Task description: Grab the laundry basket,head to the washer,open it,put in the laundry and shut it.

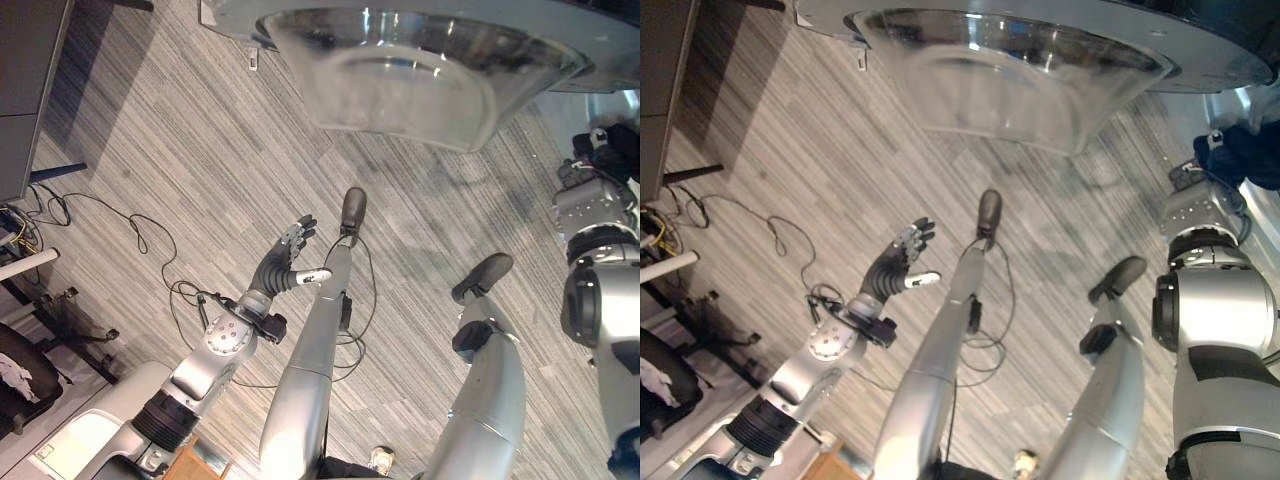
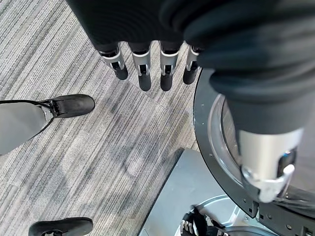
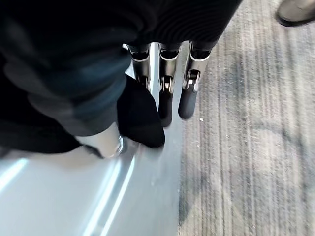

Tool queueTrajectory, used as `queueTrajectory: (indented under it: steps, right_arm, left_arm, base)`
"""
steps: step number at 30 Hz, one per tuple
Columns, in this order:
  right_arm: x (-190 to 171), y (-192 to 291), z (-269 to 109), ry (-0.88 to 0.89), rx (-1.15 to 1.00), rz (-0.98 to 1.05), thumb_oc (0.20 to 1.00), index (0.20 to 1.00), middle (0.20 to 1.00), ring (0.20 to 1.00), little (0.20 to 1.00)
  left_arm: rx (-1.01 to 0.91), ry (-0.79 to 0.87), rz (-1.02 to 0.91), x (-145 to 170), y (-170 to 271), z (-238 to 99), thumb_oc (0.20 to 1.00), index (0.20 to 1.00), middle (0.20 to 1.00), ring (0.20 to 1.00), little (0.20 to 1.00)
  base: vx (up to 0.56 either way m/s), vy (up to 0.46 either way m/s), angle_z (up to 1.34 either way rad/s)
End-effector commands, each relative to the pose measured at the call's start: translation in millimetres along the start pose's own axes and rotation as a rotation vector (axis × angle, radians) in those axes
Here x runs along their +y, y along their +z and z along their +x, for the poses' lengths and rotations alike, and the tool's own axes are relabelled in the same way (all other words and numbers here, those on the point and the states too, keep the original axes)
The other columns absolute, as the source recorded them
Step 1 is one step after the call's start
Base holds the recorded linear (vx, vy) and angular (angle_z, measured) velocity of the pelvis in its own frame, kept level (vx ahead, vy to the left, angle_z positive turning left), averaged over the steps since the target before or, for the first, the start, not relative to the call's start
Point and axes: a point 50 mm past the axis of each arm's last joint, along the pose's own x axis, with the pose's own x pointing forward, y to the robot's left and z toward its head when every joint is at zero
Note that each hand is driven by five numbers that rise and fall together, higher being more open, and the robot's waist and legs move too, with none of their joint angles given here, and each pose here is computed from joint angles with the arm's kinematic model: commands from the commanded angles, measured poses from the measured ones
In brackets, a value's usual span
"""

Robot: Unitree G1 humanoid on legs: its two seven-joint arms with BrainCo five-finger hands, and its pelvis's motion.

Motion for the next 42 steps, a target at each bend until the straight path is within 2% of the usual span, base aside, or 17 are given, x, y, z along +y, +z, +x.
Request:
queueTrajectory:
  steps: [1,5,8,10,13,15,17,18,23,26,27,28,29,30,32,38,42]
  right_arm:
    - [-15.4,29.8,5.3,-0.017,-0.139,-0.095,0.2,0.2,0.2,0.2,0.2]
    - [-23.8,20.8,6.0,-0.005,-0.149,-0.147,0.2,0.2,0.2,0.2,0.2]
    - [-13.2,-18.4,-6.1,0.115,-0.163,-0.206,0.2,0.2,0.2,0.2,0.2]
    - [5.2,-27.9,-32.2,0.272,-0.26,-0.049,0.2,0.2,0.2,0.2,0.2]
    - [2.6,-31.2,-42.6,0.283,-0.291,0.011,0.2,0.2,0.2,0.2,0.2]
    - [5.9,10.5,-69.5,0.314,-0.487,0.372,0.2,0.2,0.2,0.2,0.2]
    - [5.2,18.2,-75.1,0.315,-0.526,0.417,0.2,0.2,0.2,0.2,0.2]
    - [8.8,43.6,-82.0,0.316,-0.619,0.499,0.2,0.2,0.2,0.2,0.2]
    - [12.0,74.8,-74.2,0.204,-0.69,0.495,0.2,0.2,0.2,0.2,0.2]
    - [16.2,102.2,-53.7,0.075,-0.693,0.359,0.2,0.2,0.2,0.2,0.2]
    - [13.0,106.5,-41.3,0.034,-0.657,0.265,0.288,0.288,0.288,0.288,0.288]
    - [2.6,105.4,-24.4,-0.019,-0.577,0.155,0.944,0.944,0.944,0.944,0.944]
    - [-8.3,100.5,-11.9,-0.064,-0.493,0.067,1.0,1.0,1.0,1.0,1.0]
    - [-18.8,81.8,1.0,-0.074,-0.355,-0.104,1.0,1.0,1.0,1.0,1.0]
    - [-15.3,67.9,2.5,-0.037,-0.303,-0.121,1.0,1.0,1.0,1.0,1.0]
    - [4.0,10.5,-11.4,0.118,-0.234,0.198,1.0,1.0,1.0,1.0,1.0]
    - [-0.8,-21.1,-24.1,0.174,-0.218,0.283,1.0,1.0,1.0,1.0,1.0]
  left_arm:
    - [-0.079,-0.011,0.011,-1.8,13.6,-2.2,1.0,1.0,1.0,1.0,1.0]
    - [-0.074,0.01,0.021,0.7,11.3,-2.8,1.0,1.0,1.0,1.0,1.0]
    - [-0.065,0.049,0.025,6.9,7.8,-4.8,1.0,1.0,1.0,1.0,1.0]
    - [-0.05,0.095,0.036,14.9,4.1,-5.2,1.0,1.0,1.0,1.0,1.0]
    - [-0.033,0.102,0.045,17.2,0.6,-8.0,1.0,1.0,1.0,1.0,1.0]
    - [-0.012,0.118,0.066,24.6,-0.8,-17.3,1.0,1.0,1.0,1.0,1.0]
    - [-0.006,0.111,0.068,24.9,-0.6,-19.6,1.0,1.0,1.0,1.0,1.0]
    - [0.0,0.094,0.059,23.5,0.2,-20.5,1.0,1.0,1.0,1.0,1.0]
    - [-0.008,0.071,0.049,21.3,3.8,-21.2,1.0,1.0,1.0,1.0,1.0]
    - [0.001,0.061,0.05,20.8,2.3,-22.8,1.0,1.0,1.0,1.0,1.0]
    - [0.004,0.057,0.055,21.3,1.5,-23.9,1.0,1.0,1.0,1.0,1.0]
    - [0.008,0.053,0.066,22.4,0.8,-24.2,1.0,1.0,1.0,1.0,1.0]
    - [0.008,0.047,0.074,22.6,1.2,-24.7,1.0,1.0,1.0,1.0,1.0]
    - [0.013,0.034,0.094,23.4,0.5,-24.7,1.0,1.0,1.0,1.0,1.0]
    - [0.012,0.037,0.09,23.5,0.4,-23.8,1.0,1.0,1.0,1.0,1.0]
    - [0.019,0.028,0.033,16.5,-4.9,-20.5,1.0,1.0,1.0,1.0,1.0]
    - [0.037,0.032,0.043,16.9,-9.5,-22.3,1.0,1.0,1.0,1.0,1.0]
  base:
    - [0.0,0.032,0.03]
    - [0.0,0.02,0.01]
    - [0.0,0.0,0.0]
    - [-0.01,0.004,-0.03]
    - [-0.01,-0.005,-0.15]
    - [-0.08,-0.024,-0.29]
    - [-0.01,-0.024,-0.18]
    - [0.05,-0.035,-0.18]
    - [-0.02,-0.017,-0.09]
    - [-0.02,0.001,-0.01]
    - [0.05,-0.022,0.06]
    - [0.06,-0.022,0.08]
    - [-0.01,-0.022,0.14]
    - [-0.01,-0.015,0.13]
    - [-0.01,-0.005,0.11]
    - [-0.01,0.012,0.01]
    - [0.0,0.01,0.01]
